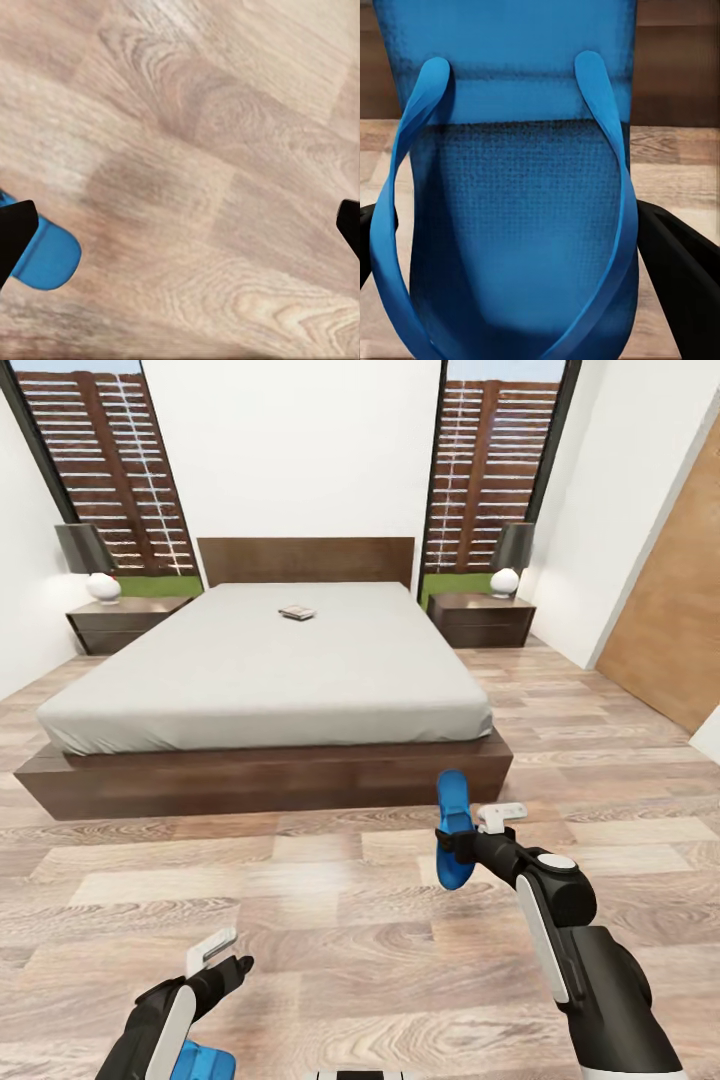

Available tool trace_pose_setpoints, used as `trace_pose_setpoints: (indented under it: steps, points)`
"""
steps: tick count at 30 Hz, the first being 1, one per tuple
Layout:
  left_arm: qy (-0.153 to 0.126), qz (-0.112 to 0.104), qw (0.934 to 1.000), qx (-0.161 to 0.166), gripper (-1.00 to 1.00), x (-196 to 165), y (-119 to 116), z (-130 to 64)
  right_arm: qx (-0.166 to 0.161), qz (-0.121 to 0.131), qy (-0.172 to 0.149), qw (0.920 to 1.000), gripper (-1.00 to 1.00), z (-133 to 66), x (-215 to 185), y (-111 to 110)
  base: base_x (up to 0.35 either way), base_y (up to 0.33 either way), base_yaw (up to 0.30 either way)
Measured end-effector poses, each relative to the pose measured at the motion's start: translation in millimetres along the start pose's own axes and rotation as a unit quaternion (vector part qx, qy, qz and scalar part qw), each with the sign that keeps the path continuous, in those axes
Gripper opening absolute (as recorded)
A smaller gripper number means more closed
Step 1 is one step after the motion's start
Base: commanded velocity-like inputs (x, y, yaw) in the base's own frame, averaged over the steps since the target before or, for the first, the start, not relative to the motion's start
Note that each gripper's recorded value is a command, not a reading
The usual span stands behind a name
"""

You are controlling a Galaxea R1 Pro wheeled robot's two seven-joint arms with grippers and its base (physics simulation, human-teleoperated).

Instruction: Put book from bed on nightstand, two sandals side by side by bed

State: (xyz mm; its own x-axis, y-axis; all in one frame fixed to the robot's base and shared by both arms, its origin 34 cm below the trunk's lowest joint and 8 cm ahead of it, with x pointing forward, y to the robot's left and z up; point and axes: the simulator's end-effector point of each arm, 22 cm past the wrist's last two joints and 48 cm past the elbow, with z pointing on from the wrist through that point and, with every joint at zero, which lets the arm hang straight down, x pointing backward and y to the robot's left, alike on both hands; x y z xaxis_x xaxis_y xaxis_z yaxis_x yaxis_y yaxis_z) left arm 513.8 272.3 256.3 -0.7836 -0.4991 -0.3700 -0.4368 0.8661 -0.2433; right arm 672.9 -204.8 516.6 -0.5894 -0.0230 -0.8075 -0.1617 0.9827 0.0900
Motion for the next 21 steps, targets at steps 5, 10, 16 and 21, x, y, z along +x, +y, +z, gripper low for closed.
trace_pose_setpoints:
  steps: [5, 10, 16, 21]
  points:
    - [0.0, -0.001, 1.0, -0.001, 1.0, -0.5, 1.3, -0.1, 0.0, 0.0, 0.0, 1.0, -1.0, 0.1, 0.2, -0.4, -0.1, 0.07, -0.012]
    - [-0.001, -0.002, 1.0, -0.002, 1.0, -1.0, 2.5, -0.3, 0.0, 0.0, 0.0, 1.0, -1.0, 0.1, 0.1, 0.2, -0.071, 0.25, -0.003]
    - [-0.001, -0.003, 1.0, -0.002, 1.0, -1.3, 2.8, -0.3, -0.001, 0.0, 0.0, 1.0, -1.0, 0.0, 0.0, 0.8, -0.012, 0.178, 0.024]
    - [-0.001, -0.003, 1.0, -0.002, 1.0, -1.4, 3.4, -0.3, 0.0, 0.0, 0.001, 1.0, -1.0, 0.0, 0.2, 0.3, -0.001, 0.027, 0.179]
